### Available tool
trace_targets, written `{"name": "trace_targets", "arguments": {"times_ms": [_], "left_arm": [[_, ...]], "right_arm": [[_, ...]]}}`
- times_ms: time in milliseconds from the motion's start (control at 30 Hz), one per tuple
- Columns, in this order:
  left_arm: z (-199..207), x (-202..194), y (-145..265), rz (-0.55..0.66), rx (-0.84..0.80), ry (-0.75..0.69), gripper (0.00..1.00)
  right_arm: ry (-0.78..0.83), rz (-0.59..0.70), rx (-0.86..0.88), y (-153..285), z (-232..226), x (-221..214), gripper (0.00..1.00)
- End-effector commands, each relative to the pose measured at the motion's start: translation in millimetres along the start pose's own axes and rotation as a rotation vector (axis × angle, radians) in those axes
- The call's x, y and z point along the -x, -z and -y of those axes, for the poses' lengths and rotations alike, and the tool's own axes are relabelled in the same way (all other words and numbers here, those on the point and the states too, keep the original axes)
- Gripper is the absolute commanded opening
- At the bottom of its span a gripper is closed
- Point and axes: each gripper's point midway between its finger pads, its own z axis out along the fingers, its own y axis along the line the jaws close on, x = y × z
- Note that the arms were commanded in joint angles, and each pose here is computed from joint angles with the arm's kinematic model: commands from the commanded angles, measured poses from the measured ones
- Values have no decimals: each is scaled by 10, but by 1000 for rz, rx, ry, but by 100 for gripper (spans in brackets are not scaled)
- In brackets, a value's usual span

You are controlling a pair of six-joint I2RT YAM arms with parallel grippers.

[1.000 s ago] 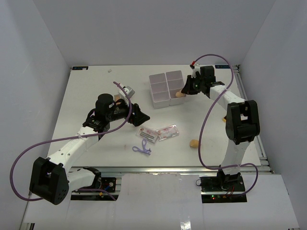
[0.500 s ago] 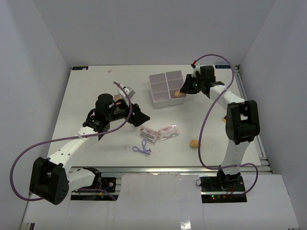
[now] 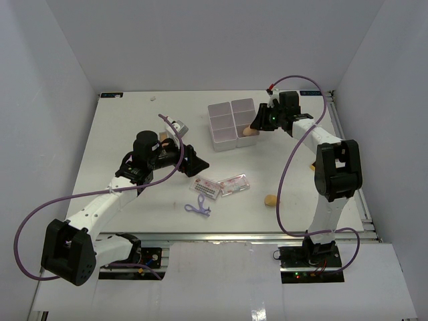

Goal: Organize the makeup

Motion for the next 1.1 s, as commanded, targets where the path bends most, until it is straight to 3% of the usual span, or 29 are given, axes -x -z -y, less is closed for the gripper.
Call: {"name": "trace_targets", "arguments": {"times_ms": [0, 500, 633, 767, 867, 1067], "left_arm": [[93, 149, 22, 38, -36, -52, 98], [117, 163, 28, 42, -43, -60, 98], [118, 172, 35, 45, -39, -60, 98], [141, 201, 54, 55, -40, -68, 98], [145, 206, 58, 57, -33, -63, 98], [117, 228, 61, 60, -7, -57, 98]], "right_arm": [[26, 77, 27, 62, -76, 306, 37], [58, 97, 47, 147, -89, 401, 40], [202, 94, 125, 340, -223, 397, 41], [428, -6, 380, 735, -540, 41, 42], [565, -91, 530, 1088, -742, -366, 50], [839, -342, 652, 1664, -633, -1463, 59]]}}
